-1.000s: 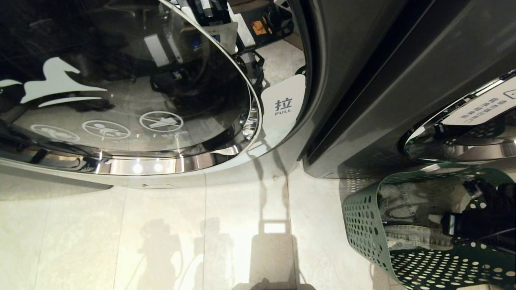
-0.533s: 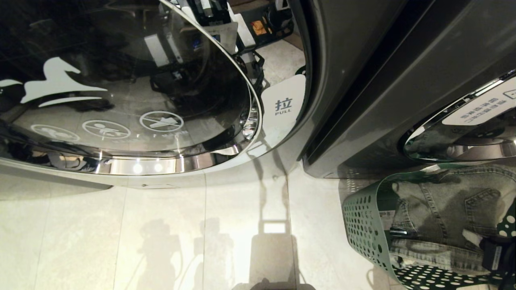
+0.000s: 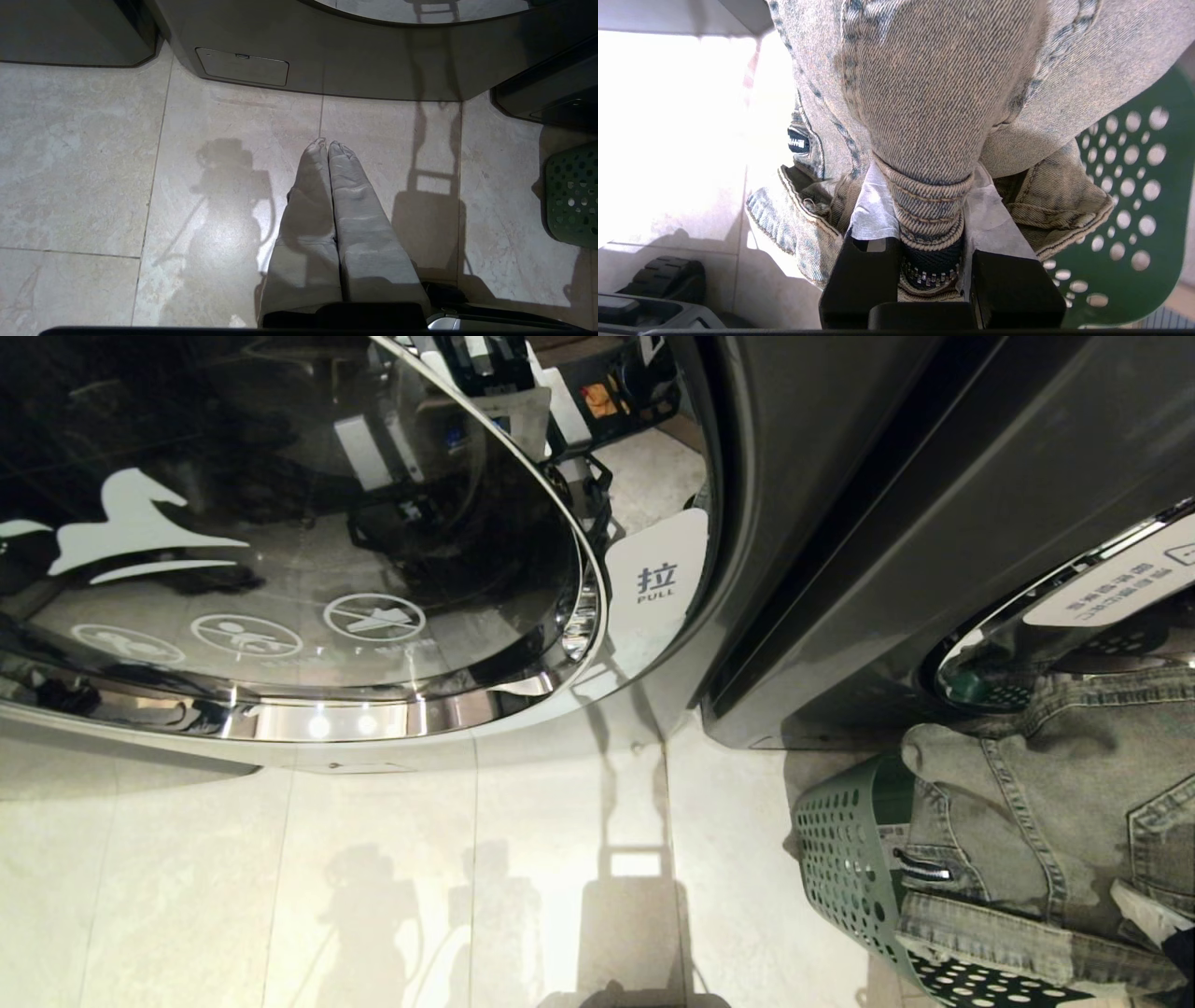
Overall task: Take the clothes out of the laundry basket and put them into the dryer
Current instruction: Take the clothes out of the basket
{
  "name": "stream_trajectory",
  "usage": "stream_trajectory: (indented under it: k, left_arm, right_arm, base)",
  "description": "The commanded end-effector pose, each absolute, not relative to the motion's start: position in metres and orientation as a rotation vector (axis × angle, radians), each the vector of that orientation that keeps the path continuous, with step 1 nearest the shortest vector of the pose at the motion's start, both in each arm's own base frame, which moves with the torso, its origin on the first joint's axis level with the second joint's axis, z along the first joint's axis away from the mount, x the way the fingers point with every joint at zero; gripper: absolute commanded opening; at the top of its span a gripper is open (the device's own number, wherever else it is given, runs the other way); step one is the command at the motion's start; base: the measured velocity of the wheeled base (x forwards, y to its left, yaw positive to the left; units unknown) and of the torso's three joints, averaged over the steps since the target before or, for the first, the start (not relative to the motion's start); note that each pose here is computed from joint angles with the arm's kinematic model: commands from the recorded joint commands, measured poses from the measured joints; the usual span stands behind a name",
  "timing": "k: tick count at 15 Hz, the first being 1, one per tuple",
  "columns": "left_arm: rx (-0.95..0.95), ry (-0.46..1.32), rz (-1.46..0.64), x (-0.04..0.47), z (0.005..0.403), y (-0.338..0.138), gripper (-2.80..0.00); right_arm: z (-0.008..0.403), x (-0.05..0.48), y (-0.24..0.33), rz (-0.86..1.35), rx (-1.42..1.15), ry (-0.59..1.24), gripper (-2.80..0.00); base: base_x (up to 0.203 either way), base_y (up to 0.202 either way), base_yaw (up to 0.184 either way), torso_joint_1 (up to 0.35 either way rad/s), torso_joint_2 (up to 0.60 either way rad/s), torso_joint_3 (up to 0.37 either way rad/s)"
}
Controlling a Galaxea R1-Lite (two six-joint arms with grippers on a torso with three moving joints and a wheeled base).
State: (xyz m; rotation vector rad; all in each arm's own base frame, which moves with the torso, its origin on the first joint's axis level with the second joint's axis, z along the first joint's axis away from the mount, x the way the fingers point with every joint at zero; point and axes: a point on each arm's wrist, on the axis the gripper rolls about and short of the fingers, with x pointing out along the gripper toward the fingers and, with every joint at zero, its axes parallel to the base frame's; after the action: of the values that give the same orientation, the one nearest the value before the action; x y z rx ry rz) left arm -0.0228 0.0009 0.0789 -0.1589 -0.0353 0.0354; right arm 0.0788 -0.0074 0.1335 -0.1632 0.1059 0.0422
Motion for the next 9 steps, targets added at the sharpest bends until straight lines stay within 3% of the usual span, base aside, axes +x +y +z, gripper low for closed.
stream_trajectory:
  k: [1, 9]
  left_arm:
    - [-0.16, -0.005, 0.038, -0.02, 0.07, 0.001, -2.8]
    - [-0.16, -0.005, 0.038, -0.02, 0.07, 0.001, -2.8]
  right_arm:
    - [0.136, 0.064, -0.002, 0.068, -0.177, 0.037, -2.8]
    - [0.092, 0.004, 0.002, 0.135, -0.14, 0.176, -2.8]
  base:
    - [0.0, 0.0, 0.0, 0.0, 0.0, 0.0]
    - [0.0, 0.0, 0.0, 0.0, 0.0, 0.0]
